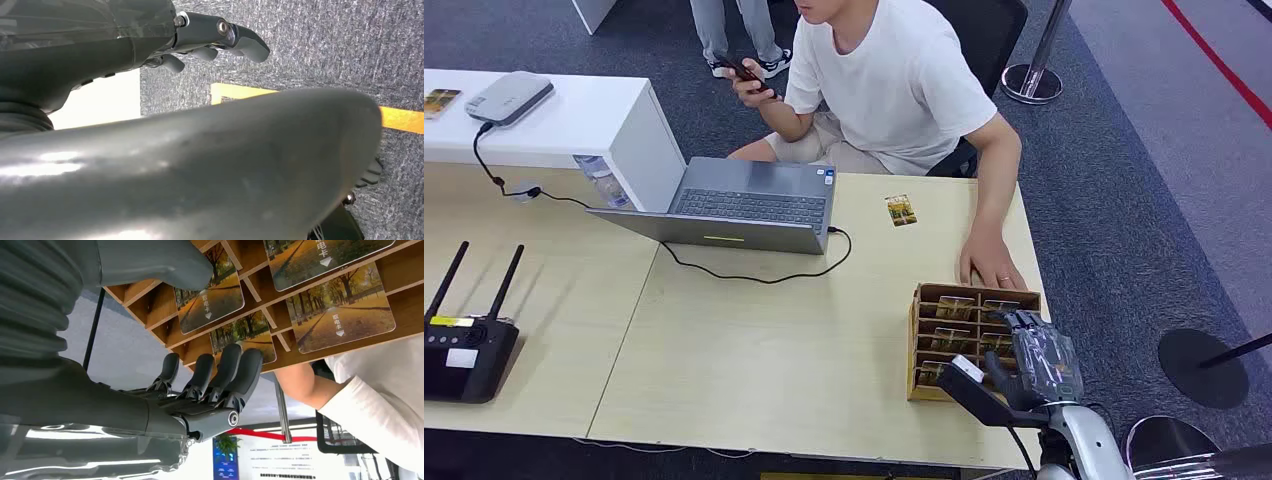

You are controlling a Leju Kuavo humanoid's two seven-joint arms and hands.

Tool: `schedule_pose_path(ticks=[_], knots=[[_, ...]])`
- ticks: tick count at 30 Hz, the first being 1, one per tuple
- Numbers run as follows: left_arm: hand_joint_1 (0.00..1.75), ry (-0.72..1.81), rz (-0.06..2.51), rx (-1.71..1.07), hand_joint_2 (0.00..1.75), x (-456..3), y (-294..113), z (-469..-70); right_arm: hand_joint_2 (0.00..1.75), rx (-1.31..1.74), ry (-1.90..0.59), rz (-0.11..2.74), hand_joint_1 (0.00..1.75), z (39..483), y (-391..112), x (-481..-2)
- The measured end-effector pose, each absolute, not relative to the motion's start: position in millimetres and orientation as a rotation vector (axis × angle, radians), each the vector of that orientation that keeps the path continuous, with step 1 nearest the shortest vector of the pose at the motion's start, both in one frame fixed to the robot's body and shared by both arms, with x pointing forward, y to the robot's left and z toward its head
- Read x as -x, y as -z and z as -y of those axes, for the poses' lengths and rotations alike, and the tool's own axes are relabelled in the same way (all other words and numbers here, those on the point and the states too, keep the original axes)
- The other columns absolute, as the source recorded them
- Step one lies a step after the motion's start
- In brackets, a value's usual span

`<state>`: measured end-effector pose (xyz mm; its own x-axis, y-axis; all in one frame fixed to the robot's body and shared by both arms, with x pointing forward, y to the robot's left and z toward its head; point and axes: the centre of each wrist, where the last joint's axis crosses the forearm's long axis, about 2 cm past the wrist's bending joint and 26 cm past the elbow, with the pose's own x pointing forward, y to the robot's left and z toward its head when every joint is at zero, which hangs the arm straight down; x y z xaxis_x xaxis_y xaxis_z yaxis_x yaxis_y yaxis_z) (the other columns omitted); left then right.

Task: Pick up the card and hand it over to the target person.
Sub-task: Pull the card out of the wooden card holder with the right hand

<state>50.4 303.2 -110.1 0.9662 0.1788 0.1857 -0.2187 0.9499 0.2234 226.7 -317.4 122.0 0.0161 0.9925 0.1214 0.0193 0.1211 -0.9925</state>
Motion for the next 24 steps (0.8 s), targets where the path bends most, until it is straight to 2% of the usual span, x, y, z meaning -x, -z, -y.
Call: schedule_pose_path(ticks=[10,17,24], knots=[[0.00,-0.221,0.162,-0.246,0.00,-49.8,110.2,-302.0,1.75,1.131,-1.108,1.273,0.91,314.7,-122.3,-233.6],[0.00,-0.227,0.159,-0.245,0.00,-49.6,110.2,-301.2,1.75,1.127,-1.111,1.275,0.75,314.5,-122.4,-234.5],[0.00,-0.219,0.167,-0.244,0.00,-49.6,110.3,-300.6,1.75,1.132,-1.112,1.270,0.74,317.2,-121.8,-231.5]])
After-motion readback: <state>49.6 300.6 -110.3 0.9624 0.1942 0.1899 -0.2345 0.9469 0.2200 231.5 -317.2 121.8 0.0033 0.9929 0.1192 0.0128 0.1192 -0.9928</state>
